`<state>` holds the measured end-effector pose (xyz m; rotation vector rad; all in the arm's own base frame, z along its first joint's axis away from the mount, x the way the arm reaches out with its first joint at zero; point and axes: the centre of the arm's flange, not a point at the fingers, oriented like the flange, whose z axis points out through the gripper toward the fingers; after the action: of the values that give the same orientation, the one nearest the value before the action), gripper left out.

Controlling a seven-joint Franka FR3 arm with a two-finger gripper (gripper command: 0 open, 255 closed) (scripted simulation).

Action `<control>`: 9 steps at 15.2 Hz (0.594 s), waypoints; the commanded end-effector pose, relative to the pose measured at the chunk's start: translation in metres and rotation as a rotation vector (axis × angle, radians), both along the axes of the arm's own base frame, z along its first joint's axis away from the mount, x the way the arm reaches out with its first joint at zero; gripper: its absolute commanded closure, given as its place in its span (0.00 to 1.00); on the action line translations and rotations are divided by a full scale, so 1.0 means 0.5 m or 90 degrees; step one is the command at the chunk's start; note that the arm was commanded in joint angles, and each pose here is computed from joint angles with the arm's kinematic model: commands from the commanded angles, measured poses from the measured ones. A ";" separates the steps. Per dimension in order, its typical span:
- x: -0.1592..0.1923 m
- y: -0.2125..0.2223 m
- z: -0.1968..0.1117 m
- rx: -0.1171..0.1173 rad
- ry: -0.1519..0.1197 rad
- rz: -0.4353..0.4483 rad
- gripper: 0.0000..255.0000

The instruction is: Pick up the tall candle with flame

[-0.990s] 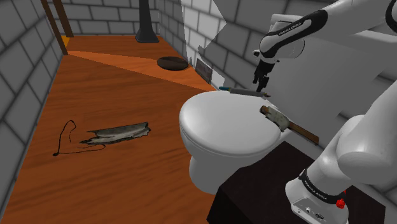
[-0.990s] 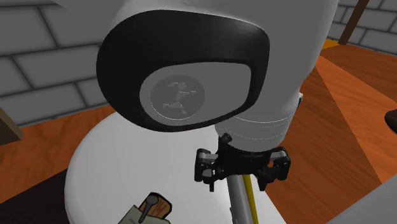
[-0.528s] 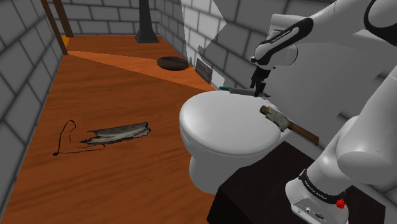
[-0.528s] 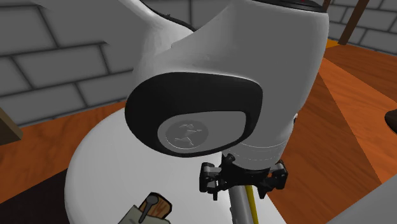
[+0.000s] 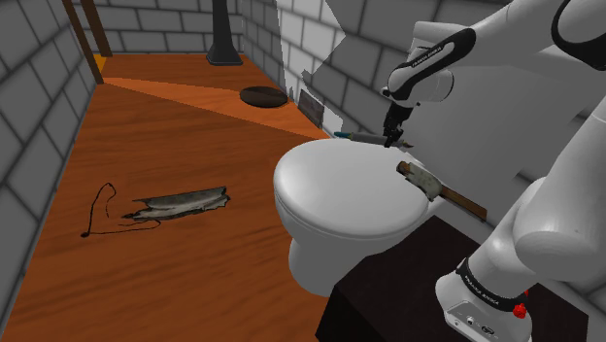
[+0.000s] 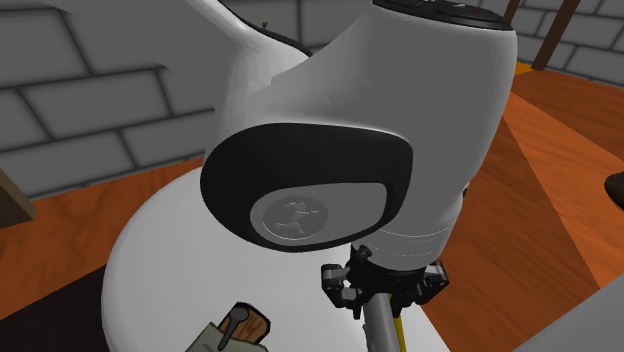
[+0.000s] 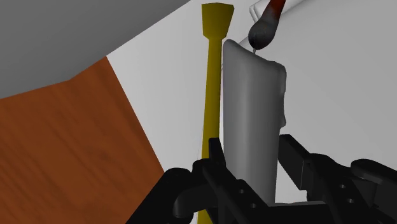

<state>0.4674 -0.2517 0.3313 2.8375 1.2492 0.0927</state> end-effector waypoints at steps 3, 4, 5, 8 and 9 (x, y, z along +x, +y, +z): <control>-0.003 0.000 -0.010 0.001 0.005 0.001 1.00; -0.001 0.003 -0.008 0.001 0.005 0.001 1.00; -0.001 0.003 0.003 0.001 0.005 0.001 1.00; -0.001 0.003 0.034 0.001 0.005 0.001 1.00; -0.001 0.003 0.045 0.001 0.005 0.001 1.00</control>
<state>0.4662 -0.2508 0.3485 2.8412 1.2534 0.0824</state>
